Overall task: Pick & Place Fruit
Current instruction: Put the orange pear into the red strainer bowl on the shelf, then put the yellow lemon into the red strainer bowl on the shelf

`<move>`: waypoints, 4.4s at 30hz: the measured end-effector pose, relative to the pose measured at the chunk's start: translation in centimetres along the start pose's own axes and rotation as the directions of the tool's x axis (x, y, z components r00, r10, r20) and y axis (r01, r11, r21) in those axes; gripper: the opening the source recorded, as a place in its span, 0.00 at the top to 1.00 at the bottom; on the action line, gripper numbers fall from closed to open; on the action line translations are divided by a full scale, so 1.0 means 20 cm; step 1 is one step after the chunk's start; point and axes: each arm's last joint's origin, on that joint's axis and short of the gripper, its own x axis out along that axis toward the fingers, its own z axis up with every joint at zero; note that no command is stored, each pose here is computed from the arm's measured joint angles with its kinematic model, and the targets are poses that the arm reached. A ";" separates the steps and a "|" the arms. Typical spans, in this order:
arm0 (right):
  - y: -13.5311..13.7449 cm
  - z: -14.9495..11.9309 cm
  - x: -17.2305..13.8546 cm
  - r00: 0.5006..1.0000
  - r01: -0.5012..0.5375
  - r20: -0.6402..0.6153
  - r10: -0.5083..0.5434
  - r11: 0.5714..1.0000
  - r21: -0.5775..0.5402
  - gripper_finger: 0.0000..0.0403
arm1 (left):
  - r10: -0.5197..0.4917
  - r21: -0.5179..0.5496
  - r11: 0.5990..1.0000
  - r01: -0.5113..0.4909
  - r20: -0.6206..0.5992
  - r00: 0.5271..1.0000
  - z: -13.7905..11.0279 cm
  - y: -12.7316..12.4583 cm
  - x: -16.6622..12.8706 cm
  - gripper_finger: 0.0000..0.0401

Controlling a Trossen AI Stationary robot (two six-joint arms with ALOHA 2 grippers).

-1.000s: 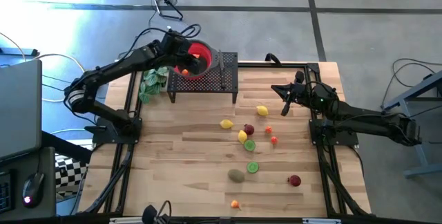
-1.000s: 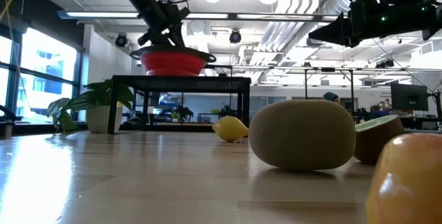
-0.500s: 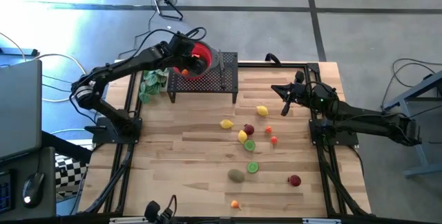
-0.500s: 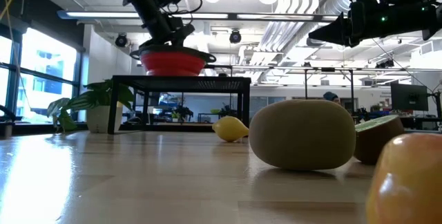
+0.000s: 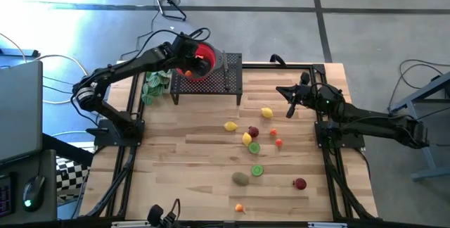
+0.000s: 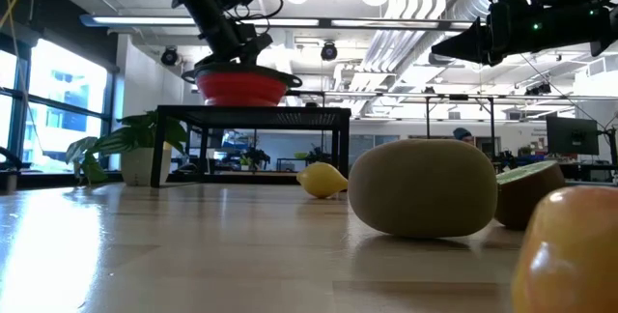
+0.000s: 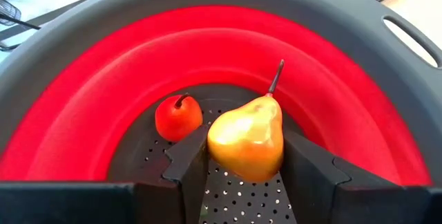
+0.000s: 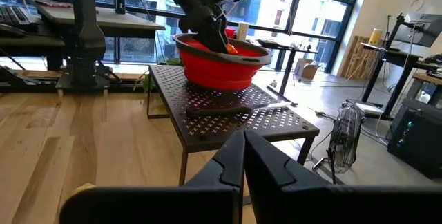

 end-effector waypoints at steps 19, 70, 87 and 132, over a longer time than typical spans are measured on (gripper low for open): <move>0.00 0.00 0.00 1.000 0.000 0.000 0.000 1.000 0.000 0.99 | -0.001 0.000 1.000 0.001 -0.001 1.000 0.00 0.00 0.00 0.43; 0.00 0.01 0.00 1.000 0.006 0.030 -0.005 0.999 -0.033 0.99 | -0.603 0.479 0.772 0.419 0.340 0.722 -0.39 -0.18 -0.66 0.43; 0.00 0.00 0.00 1.000 0.000 0.005 -0.001 0.995 0.103 0.99 | -0.756 0.650 0.630 0.425 0.388 0.527 -0.70 -0.03 -0.74 0.43; 0.01 -0.10 0.07 0.985 0.091 -0.166 -0.044 0.952 0.293 0.99 | -0.660 0.511 0.735 0.445 0.390 0.642 -1.13 0.12 -0.49 0.43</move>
